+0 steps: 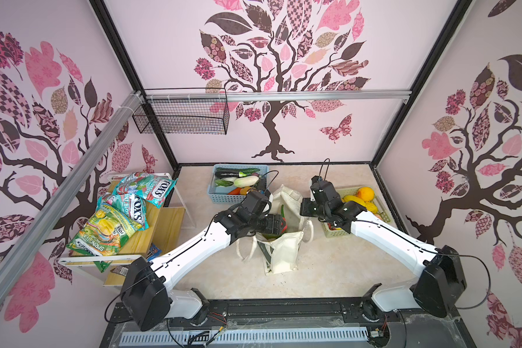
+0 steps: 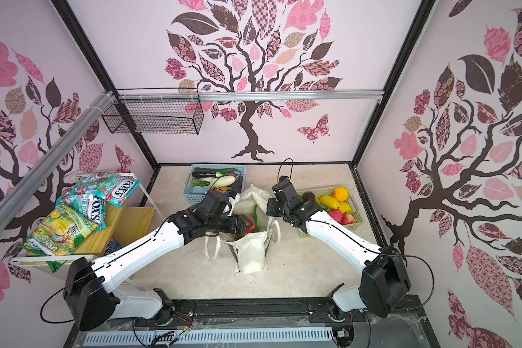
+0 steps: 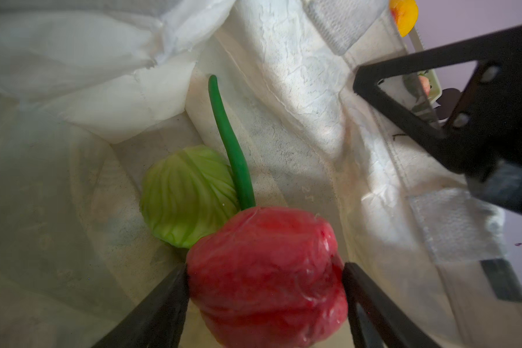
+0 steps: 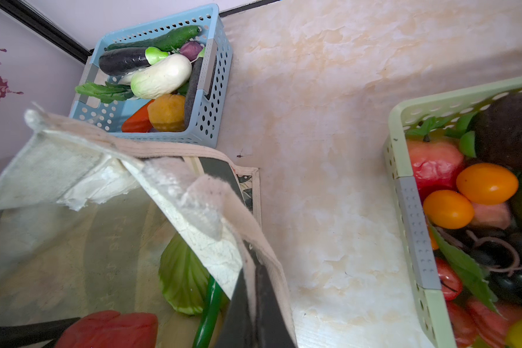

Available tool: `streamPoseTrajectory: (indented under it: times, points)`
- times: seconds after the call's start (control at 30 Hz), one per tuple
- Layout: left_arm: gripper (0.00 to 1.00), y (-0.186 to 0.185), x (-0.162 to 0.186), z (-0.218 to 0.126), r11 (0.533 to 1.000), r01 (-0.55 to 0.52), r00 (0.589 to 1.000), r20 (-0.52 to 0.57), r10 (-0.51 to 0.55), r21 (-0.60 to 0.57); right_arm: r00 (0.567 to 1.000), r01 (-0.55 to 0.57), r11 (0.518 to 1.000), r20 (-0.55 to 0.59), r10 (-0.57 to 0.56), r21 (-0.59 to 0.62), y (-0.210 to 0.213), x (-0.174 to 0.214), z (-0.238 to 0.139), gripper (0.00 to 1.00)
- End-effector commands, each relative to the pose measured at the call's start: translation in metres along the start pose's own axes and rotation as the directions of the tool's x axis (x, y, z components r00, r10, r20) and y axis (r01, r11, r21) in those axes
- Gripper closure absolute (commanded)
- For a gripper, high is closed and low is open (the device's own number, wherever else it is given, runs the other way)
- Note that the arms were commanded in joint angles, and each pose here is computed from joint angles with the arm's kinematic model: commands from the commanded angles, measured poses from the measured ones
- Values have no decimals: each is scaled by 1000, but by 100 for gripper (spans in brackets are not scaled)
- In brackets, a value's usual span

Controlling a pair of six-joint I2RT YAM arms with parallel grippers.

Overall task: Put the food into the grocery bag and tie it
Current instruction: 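Lower the red pepper into the bag and open the left gripper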

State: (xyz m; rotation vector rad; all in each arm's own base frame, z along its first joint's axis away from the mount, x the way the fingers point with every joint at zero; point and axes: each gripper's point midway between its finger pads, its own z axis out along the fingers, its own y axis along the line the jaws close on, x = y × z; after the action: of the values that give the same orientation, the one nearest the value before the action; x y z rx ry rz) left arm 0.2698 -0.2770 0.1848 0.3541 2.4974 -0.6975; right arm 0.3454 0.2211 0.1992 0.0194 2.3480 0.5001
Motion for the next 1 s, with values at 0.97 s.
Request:
streamPoseTrajectory:
  times: [0.97]
  points:
    - [9, 23, 39, 57, 987, -89, 982, -179, 64, -135, 999, 1, 999, 41, 1, -46, 11, -12, -20, 98]
